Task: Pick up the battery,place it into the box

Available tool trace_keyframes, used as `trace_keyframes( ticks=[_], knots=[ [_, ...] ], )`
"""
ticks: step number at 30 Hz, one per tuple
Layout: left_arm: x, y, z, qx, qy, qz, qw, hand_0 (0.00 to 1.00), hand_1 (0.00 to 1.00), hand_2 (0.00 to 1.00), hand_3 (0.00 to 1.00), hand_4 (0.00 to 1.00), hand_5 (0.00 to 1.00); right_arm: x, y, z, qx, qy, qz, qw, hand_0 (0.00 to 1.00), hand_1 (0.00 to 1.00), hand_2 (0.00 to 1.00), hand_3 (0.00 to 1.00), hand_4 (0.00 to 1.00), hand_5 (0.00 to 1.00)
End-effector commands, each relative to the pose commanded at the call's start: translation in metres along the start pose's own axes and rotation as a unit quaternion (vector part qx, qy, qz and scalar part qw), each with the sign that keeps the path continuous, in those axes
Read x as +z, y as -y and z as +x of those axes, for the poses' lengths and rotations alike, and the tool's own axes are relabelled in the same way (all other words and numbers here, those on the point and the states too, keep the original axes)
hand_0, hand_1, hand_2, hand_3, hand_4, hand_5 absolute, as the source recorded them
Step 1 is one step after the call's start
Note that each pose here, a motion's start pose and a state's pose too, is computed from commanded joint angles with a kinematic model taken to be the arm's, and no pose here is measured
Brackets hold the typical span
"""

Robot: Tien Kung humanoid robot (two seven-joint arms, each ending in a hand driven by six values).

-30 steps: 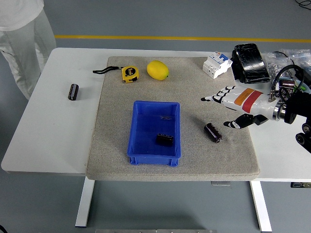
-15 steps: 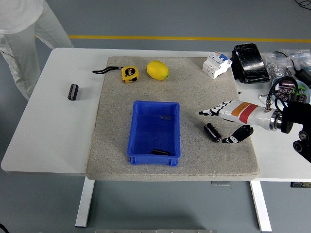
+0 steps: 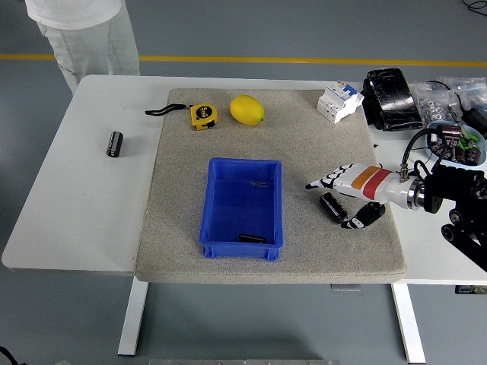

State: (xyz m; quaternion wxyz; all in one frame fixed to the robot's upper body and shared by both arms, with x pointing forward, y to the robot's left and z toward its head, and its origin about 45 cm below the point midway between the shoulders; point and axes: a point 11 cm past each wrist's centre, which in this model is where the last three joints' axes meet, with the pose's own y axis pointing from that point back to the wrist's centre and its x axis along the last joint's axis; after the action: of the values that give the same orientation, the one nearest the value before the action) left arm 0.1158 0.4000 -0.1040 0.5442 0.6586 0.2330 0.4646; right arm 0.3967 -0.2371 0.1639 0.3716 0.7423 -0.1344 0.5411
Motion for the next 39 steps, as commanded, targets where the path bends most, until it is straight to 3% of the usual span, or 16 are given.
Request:
trace_keyframes(
  ticks=[1, 2, 7, 8, 13, 14, 19, 20, 25, 26, 33, 39],
  knots=[
    [0.000, 0.000, 0.000, 0.000, 0.000, 0.000, 1.000, 0.771, 0.737, 0.773, 0.570, 0.607, 0.533, 0.002, 0.000, -0.003, 0.000, 0.001, -0.002, 1.000, 0.830, 0.758, 0.849, 0.878, 0.879, 0.125],
    [0.000, 0.000, 0.000, 0.000, 0.000, -0.001, 1.000, 0.770, 0.737, 0.774, 0.570, 0.606, 0.533, 0.003, 0.000, -0.004, 0.001, 0.003, -0.003, 1.000, 0.784, 0.695, 0.781, 0.818, 0.886, 0.120],
    [0.000, 0.000, -0.002, -0.001, -0.003, -0.001, 1.000, 0.770, 0.737, 0.774, 0.570, 0.606, 0.533, 0.006, -0.001, -0.006, 0.011, -0.001, -0.005, 1.000, 0.784, 0.695, 0.781, 0.818, 0.886, 0.120],
    [0.000, 0.000, -0.002, -0.001, -0.003, -0.001, 1.000, 0.769, 0.736, 0.773, 0.569, 0.605, 0.534, 0.006, -0.001, -0.006, 0.013, -0.002, -0.005, 1.000, 0.731, 0.621, 0.683, 0.747, 0.872, 0.122],
    [0.001, 0.000, -0.002, -0.003, -0.004, -0.001, 1.000, 0.769, 0.736, 0.773, 0.569, 0.605, 0.534, 0.010, -0.002, -0.006, 0.021, -0.005, -0.011, 1.000, 0.731, 0.621, 0.683, 0.747, 0.872, 0.122],
    [0.001, 0.000, -0.002, -0.003, -0.004, -0.001, 1.000, 0.769, 0.736, 0.773, 0.570, 0.604, 0.534, 0.011, -0.003, -0.007, 0.019, -0.005, -0.013, 1.000, 0.660, 0.532, 0.574, 0.599, 0.640, 0.008],
    [0.001, 0.000, -0.003, -0.004, -0.007, 0.000, 1.000, 0.769, 0.736, 0.773, 0.570, 0.604, 0.534, 0.014, -0.005, -0.011, 0.014, -0.004, -0.017, 1.000, 0.660, 0.532, 0.574, 0.599, 0.640, 0.008],
    [0.001, 0.000, -0.003, -0.004, -0.008, 0.000, 1.000, 0.769, 0.736, 0.773, 0.570, 0.604, 0.533, 0.014, -0.005, -0.012, 0.013, -0.005, -0.017, 1.000, 0.601, 0.488, 0.518, 0.535, 0.552, 0.002],
    [0.000, 0.000, -0.004, -0.005, -0.008, 0.000, 1.000, 0.769, 0.736, 0.773, 0.570, 0.604, 0.533, 0.013, -0.005, -0.010, 0.019, -0.006, -0.013, 1.000, 0.601, 0.488, 0.518, 0.535, 0.552, 0.002],
    [0.000, 0.000, -0.004, -0.005, -0.008, 0.001, 1.000, 0.769, 0.736, 0.773, 0.569, 0.604, 0.533, 0.012, -0.005, -0.007, 0.024, -0.006, -0.012, 1.000, 0.557, 0.464, 0.490, 0.504, 0.531, 0.002],
    [-0.002, 0.000, -0.004, -0.005, -0.007, 0.003, 1.000, 0.768, 0.736, 0.772, 0.569, 0.604, 0.534, 0.012, -0.008, 0.014, 0.050, -0.010, -0.007, 0.999, 0.552, 0.461, 0.487, 0.491, 0.521, 0.002],
    [-0.002, 0.000, -0.002, -0.004, -0.008, 0.003, 1.000, 0.768, 0.734, 0.769, 0.569, 0.604, 0.534, 0.008, -0.008, 0.044, 0.087, -0.015, -0.001, 0.996, 0.561, 0.456, 0.490, 0.491, 0.501, 0.002]
  ],
)
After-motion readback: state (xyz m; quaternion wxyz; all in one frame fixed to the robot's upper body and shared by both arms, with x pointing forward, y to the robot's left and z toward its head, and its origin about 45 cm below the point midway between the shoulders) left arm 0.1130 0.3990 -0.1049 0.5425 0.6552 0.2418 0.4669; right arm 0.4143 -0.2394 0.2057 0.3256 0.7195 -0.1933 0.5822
